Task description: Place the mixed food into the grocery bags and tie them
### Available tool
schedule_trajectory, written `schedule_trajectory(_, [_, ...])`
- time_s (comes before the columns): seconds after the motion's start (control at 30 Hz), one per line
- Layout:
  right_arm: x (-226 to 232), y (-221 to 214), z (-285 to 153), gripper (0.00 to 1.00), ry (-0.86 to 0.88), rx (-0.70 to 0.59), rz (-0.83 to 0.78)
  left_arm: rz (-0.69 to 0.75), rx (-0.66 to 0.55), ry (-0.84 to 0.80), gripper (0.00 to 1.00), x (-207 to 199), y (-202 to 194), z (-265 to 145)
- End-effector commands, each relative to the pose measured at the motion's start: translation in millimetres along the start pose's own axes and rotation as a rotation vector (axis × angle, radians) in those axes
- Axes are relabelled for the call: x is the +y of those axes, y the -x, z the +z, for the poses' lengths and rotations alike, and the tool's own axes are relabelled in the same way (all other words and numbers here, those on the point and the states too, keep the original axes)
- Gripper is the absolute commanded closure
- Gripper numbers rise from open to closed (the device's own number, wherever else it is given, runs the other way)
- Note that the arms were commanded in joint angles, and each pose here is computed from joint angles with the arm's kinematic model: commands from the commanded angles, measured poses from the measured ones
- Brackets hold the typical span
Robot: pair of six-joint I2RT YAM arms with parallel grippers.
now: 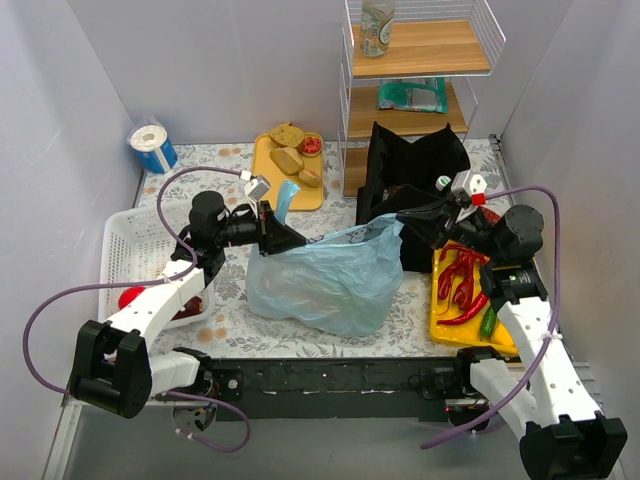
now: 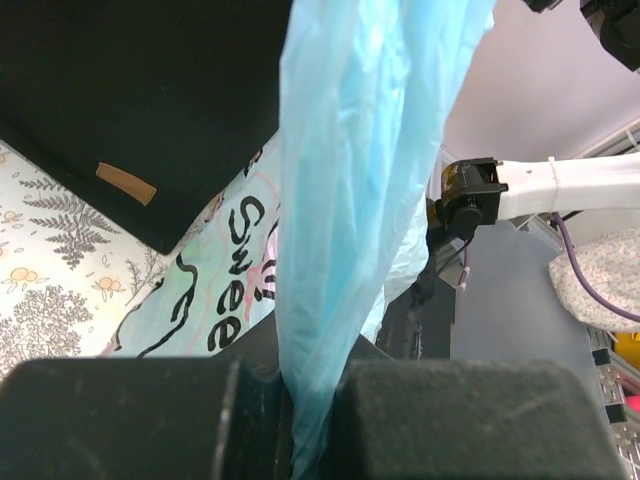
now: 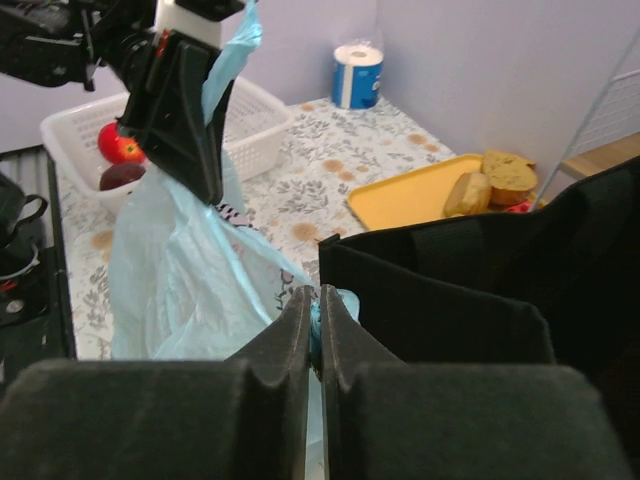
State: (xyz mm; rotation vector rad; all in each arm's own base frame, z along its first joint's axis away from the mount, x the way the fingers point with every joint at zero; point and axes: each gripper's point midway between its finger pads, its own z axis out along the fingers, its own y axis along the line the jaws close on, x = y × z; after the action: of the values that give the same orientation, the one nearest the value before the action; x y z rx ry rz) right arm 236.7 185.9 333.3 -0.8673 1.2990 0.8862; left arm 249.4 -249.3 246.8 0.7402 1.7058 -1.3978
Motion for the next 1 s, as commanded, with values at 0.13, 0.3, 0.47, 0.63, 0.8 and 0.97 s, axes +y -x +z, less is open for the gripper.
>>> schedule_trajectory(0.13, [-40.0,46.1,-28.8,0.99,-0.388,-0.082,-0.054,-0.031,-0.042,0.099,1.00,-2.5,-7.1,-16.3])
schedule_trajectory(0.3, [-91.4,36.6,-78.4,0.99,-0.829,0.007,0.050,-0.124,-0.100,0.178,1.00,3.8,-11.1,-28.3])
schedule_trajectory(0.47, [-95.3,-5.2,-91.2,0.99,-0.912,0.095,0.155,-0.189,-0.152,0.164,1.00,-4.3,-8.7,-30.2])
schedule_trajectory(0.63, [-80.6,-69.7,-105.3,0.99,-0.953,0.200,0.311,-0.250,-0.187,0.273,1.00,16.0,-14.8,-34.0])
schedule_trajectory(0.8, [-76.5,-107.8,-136.8,0.99,-1.100,0.266,0.355,-0.336,-0.231,0.372,1.00,36.7,-25.9,-38.5])
schedule_trajectory(0.97, [-73.3,-138.7,-143.9,0.99,-1.122,0.320,0.387,-0.410,-0.221,0.387,1.00,45.4,-40.4,-36.9])
